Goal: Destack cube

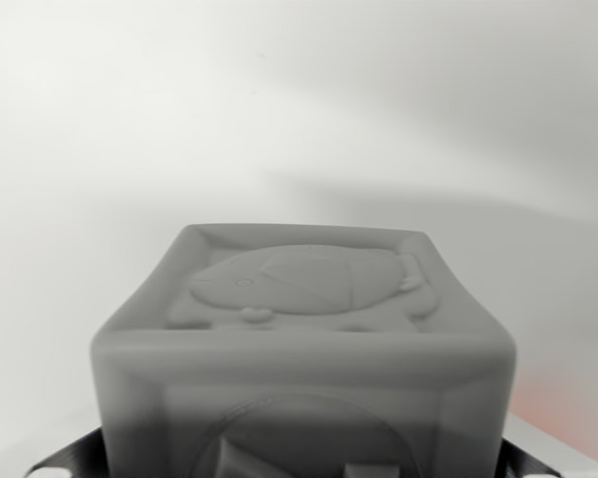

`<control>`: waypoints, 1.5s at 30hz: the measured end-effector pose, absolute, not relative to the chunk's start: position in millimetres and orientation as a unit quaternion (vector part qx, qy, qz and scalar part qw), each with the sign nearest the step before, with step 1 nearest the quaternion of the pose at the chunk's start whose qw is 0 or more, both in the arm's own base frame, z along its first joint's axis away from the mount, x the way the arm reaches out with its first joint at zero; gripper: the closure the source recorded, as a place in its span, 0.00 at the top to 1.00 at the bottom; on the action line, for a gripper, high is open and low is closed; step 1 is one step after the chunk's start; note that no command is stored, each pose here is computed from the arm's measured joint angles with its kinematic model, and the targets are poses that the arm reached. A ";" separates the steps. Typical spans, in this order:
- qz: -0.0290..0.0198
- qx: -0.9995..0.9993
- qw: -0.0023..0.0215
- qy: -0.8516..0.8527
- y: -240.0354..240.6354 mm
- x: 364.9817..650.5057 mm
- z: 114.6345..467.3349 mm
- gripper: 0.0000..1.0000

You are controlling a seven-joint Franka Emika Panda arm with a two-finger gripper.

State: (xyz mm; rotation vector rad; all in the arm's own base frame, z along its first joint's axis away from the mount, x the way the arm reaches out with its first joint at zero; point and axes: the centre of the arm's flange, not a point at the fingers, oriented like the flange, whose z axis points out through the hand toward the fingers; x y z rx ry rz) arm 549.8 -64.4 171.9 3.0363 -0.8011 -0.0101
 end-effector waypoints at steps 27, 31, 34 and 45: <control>-0.003 0.967 0.002 -0.254 -64.6 549.8 123.5 0.00; -0.002 0.967 0.002 -0.254 -64.6 550.0 120.0 0.00; -0.002 0.967 0.001 -0.254 -64.6 550.0 117.7 0.00; -0.002 0.967 0.001 -0.254 -64.5 550.1 115.5 1.00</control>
